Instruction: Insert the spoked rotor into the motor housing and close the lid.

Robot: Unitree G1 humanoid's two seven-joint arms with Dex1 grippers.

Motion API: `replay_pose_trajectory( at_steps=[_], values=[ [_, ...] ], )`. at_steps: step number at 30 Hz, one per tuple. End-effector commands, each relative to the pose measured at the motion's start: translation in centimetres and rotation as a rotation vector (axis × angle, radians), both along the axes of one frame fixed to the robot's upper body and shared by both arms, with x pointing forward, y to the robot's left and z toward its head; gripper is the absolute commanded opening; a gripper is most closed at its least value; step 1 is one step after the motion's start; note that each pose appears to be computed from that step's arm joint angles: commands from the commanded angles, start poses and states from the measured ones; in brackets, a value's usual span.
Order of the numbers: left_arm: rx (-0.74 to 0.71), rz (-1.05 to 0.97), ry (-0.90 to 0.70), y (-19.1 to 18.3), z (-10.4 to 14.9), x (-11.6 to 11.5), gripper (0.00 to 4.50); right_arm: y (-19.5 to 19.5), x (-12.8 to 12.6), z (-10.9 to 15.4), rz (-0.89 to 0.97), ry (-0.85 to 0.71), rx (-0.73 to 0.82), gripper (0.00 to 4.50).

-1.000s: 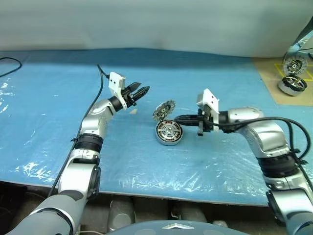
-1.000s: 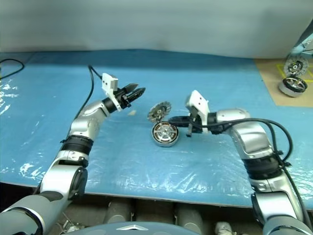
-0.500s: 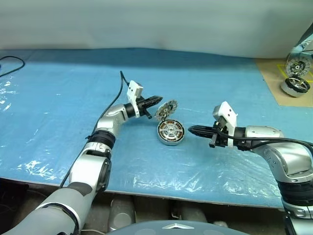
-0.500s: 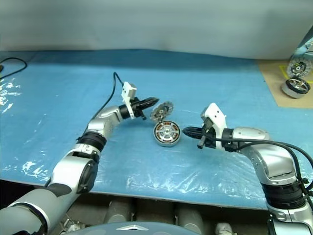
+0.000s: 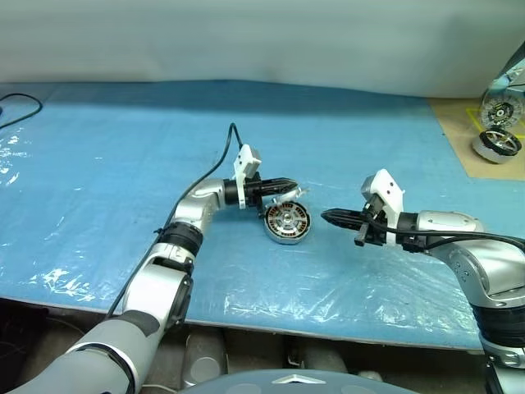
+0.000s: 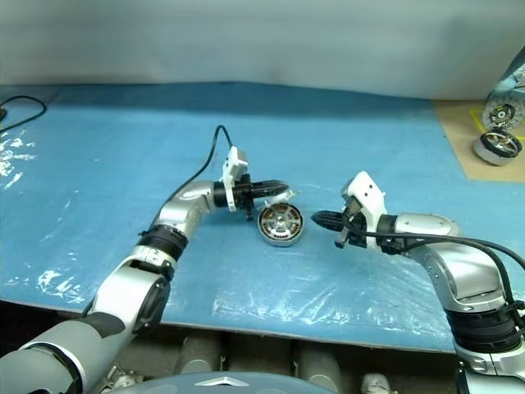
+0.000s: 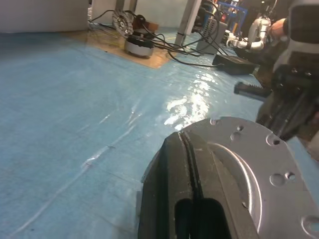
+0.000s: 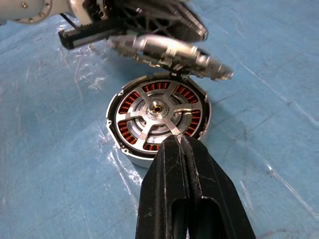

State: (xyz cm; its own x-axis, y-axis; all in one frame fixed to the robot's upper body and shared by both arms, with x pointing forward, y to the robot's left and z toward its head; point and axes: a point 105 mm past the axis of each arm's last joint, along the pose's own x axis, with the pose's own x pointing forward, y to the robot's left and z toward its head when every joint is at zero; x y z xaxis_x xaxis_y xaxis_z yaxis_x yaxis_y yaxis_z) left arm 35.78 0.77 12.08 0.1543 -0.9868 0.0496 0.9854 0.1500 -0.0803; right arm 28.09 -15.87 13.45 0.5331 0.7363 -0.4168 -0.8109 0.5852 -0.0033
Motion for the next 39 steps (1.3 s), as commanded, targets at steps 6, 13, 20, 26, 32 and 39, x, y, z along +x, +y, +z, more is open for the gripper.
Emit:
replay_pose_trajectory(
  at_steps=[6,13,20,26,32,39],
  values=[
    [0.165,-0.202,-0.116,-1.4,-2.7,-4.0,0.03,-1.1,0.7,2.4,-0.026,-0.085,-0.003,0.0],
    [0.249,-0.196,-0.137,-0.7,-4.9,-4.2,0.03,0.5,1.1,2.3,0.011,-0.094,0.011,0.0],
    [-0.006,-0.064,-0.223,-0.1,2.1,-2.6,0.03,1.9,2.1,3.3,0.04,-0.175,0.037,0.0],
    [-0.065,-0.058,-0.193,2.4,4.5,-5.8,0.0,4.7,2.5,3.0,0.181,-0.203,0.011,1.64],
    [0.017,0.107,-0.056,5.8,0.3,-6.4,0.0,5.8,3.1,1.4,0.246,-0.202,-0.047,3.79],
    [0.066,0.172,-0.027,7.5,-1.0,-8.0,0.0,6.4,3.3,-0.2,0.284,-0.175,-0.071,4.47]
  ],
)
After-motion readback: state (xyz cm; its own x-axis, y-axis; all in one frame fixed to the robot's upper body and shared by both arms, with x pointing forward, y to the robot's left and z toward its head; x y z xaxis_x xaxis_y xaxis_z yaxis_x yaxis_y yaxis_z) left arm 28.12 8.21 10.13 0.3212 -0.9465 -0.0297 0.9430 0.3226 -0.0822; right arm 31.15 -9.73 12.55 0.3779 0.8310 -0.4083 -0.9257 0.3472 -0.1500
